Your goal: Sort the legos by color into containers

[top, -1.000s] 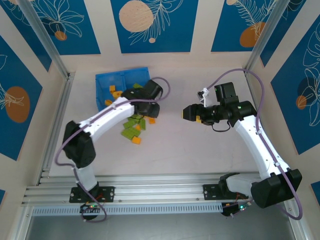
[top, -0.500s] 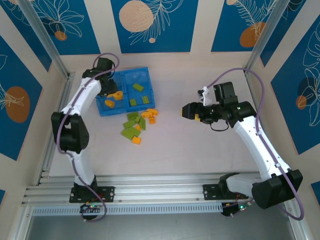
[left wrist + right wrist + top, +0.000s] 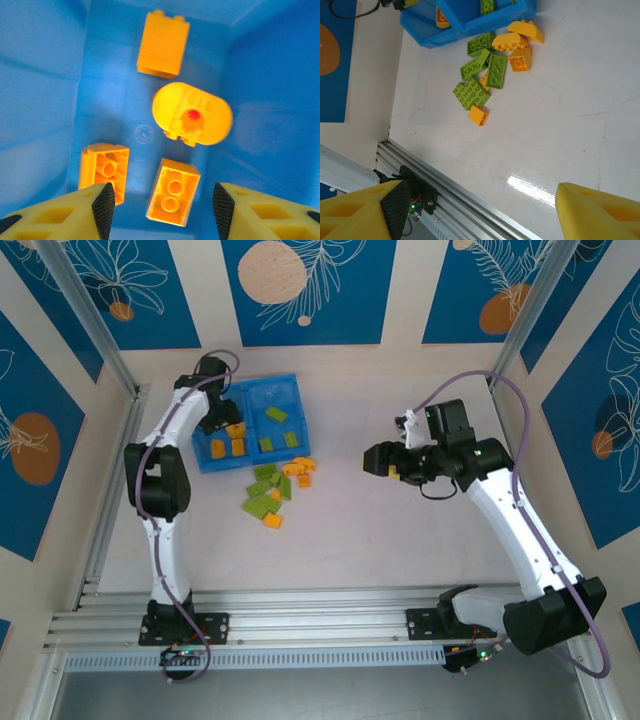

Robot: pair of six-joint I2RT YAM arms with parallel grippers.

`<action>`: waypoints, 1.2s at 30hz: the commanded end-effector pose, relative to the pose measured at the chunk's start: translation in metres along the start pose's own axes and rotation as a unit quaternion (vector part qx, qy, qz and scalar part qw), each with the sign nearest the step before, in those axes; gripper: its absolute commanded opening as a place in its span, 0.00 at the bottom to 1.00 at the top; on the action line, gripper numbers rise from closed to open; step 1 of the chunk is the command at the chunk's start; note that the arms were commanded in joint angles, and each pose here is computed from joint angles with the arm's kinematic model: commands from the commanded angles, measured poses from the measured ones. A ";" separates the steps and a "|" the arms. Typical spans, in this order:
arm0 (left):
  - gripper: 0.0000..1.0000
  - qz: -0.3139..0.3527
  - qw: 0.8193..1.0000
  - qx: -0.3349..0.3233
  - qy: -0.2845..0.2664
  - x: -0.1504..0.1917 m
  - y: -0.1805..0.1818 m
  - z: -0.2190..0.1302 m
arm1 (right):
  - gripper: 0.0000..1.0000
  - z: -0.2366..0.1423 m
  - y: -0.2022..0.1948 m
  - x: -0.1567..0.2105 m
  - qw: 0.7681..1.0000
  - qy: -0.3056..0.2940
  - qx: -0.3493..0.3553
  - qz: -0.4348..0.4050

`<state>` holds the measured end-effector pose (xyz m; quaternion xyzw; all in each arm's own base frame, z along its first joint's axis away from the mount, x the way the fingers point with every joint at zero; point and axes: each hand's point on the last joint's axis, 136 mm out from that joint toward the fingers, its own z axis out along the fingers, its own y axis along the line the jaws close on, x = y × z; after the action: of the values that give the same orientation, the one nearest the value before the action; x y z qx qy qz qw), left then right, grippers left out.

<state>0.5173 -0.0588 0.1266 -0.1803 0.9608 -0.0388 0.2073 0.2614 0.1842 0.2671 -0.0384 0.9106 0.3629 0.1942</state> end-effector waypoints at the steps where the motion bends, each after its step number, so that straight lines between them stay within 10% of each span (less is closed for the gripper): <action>1: 0.57 0.005 0.996 0.068 -0.058 -0.014 -0.019 -0.083 | 0.78 0.011 0.011 0.000 1.000 0.017 -0.001 -0.013; 12: 0.57 0.194 0.961 0.136 -0.146 0.069 -0.055 -0.234 | 0.76 0.150 0.027 0.003 0.994 0.090 0.053 -0.019; 23: 0.63 0.307 0.932 0.149 -0.123 0.130 -0.036 -0.239 | 0.66 0.283 0.009 0.002 0.981 0.141 0.129 0.032; 32: 0.66 0.339 0.921 0.166 -0.097 0.154 -0.031 -0.231 | 0.62 0.323 -0.025 0.017 0.964 0.143 0.222 0.028; 36: 0.67 0.327 0.921 0.188 -0.102 0.162 -0.036 -0.236 | 0.44 0.323 -0.039 0.031 0.951 0.143 0.271 0.032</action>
<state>0.3023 -0.1401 0.2766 0.1729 0.9249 -0.1032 0.3224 0.3544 0.3888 0.0280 -0.0233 0.9860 0.1557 0.0544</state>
